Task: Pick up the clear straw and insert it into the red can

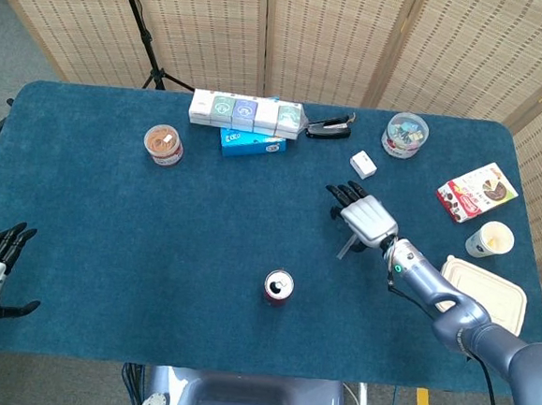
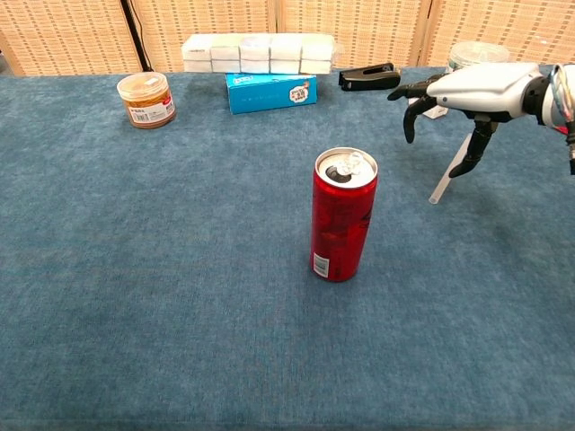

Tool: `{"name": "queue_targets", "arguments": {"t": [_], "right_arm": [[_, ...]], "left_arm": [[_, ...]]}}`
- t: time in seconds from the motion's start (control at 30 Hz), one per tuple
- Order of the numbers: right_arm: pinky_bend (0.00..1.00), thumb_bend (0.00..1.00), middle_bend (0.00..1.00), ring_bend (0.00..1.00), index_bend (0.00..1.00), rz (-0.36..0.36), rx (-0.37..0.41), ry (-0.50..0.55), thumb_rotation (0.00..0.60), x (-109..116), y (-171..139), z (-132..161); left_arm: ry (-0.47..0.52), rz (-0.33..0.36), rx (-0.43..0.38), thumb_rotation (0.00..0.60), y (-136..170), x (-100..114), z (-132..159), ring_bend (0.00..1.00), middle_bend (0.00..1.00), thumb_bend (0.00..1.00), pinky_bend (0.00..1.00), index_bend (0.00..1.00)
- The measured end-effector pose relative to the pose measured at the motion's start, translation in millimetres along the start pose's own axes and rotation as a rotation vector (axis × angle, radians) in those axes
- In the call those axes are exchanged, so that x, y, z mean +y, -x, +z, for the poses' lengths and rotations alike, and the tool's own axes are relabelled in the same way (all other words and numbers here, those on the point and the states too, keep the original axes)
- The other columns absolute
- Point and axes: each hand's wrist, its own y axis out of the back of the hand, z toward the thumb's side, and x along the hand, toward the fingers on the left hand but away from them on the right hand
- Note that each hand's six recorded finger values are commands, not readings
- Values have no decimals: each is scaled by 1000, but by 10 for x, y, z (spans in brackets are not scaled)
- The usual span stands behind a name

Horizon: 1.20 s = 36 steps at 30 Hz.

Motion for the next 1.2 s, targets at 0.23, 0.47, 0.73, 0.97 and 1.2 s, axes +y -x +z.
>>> {"name": "queue_targets", "arguments": {"t": [0.23,0.47,0.73,0.97,1.2], "right_arm": [[0,157,0,0,404,36,14,-5,600,-83,28,31],[0,156,0,0,410,73,4,-7,600,-144,35,10],[0,241,0,0,416,107,-10,-23,600,-182,28,-17],[0,304,0,0,430,113,-10,-36,600,-181,33,-5],[0,304,0,0,436,120,-12,-44,600,-196,34,2]], "left_arm": [[-2,-6,4,600,-21,-10,-1,0,0,81,0,0],[-3,-7,4,600,-24,-15,6,0,0,81,0,0],[-4,-9,3,600,-22,-20,10,0,0,80,0,0],[-3,-11,1,600,-21,-21,13,0,0,81,0,0],[0,-11,-1,600,-16,-17,11,0,0,82,0,0]]}}
